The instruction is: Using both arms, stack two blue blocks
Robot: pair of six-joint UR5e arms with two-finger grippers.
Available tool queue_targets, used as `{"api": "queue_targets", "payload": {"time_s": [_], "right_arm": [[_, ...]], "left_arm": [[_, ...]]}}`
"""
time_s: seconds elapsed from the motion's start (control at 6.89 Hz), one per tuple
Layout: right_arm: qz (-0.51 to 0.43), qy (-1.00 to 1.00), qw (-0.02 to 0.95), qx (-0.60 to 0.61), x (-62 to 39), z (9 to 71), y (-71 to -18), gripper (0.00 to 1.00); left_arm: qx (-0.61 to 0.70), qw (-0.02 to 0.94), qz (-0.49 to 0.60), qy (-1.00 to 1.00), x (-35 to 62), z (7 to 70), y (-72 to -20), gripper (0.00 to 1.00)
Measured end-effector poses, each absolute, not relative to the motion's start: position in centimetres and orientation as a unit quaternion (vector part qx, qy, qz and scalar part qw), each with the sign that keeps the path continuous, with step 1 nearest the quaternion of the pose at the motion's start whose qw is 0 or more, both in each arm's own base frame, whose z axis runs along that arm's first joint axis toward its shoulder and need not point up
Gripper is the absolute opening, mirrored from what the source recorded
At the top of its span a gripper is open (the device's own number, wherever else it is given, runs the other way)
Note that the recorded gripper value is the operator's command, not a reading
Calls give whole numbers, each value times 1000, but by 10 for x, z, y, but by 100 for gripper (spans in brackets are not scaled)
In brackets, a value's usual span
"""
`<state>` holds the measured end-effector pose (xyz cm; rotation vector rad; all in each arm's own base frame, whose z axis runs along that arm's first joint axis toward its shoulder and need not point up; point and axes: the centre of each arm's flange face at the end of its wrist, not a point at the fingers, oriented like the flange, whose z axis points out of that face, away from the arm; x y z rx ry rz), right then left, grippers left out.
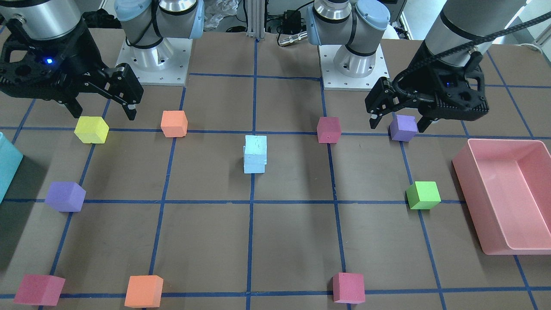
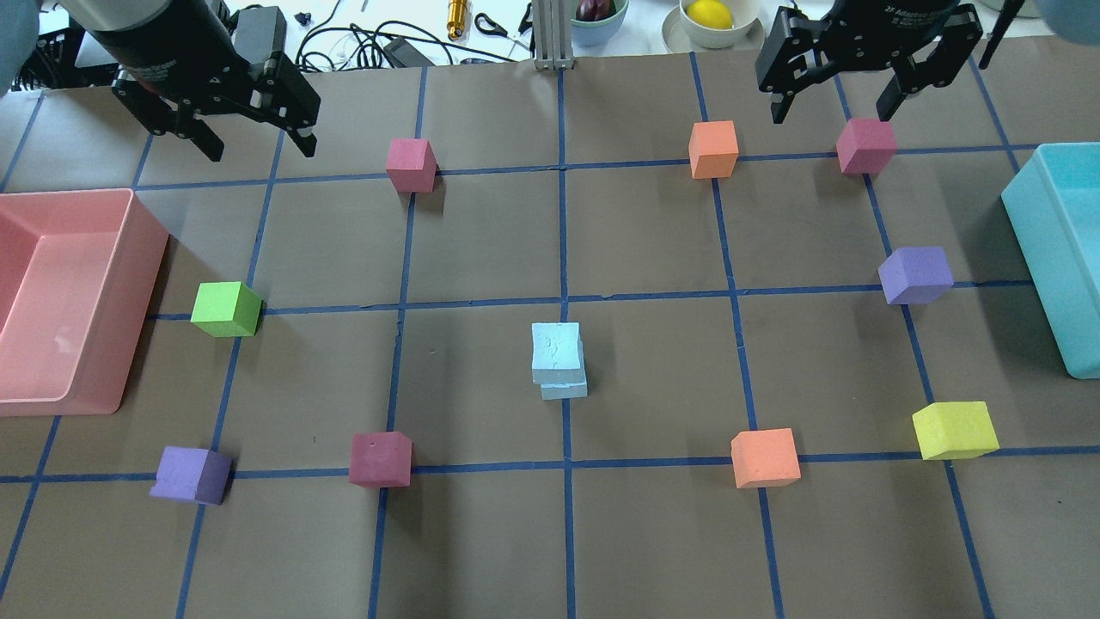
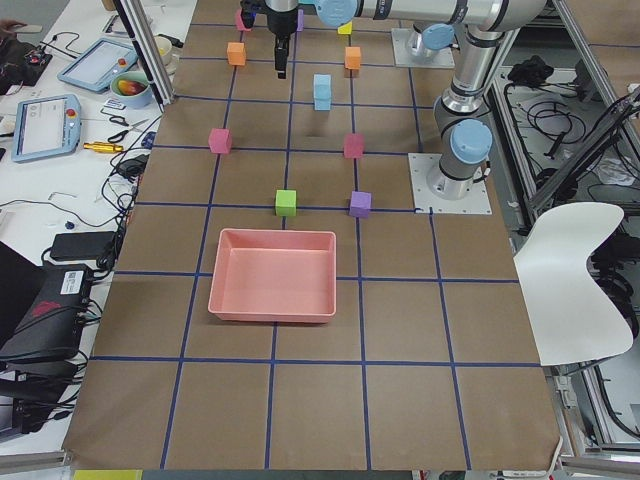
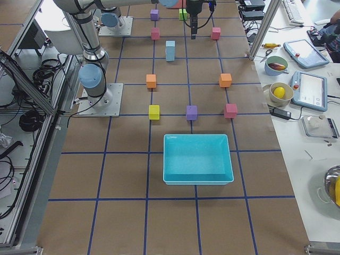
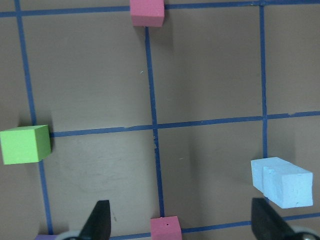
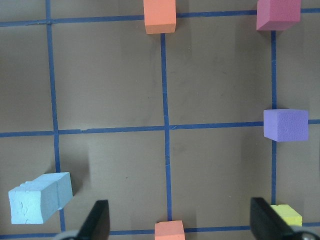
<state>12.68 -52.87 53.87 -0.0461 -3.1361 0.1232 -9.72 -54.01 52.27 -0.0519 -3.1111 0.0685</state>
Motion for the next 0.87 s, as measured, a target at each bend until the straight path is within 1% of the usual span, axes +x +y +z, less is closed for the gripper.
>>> {"api": "queue_targets", "payload": {"time_s": [0.87], "right_arm": [[35, -999, 1, -15, 127, 534, -528, 100]], "left_arm": [[-24, 6, 9, -1000, -109, 520, -519, 100]]}}
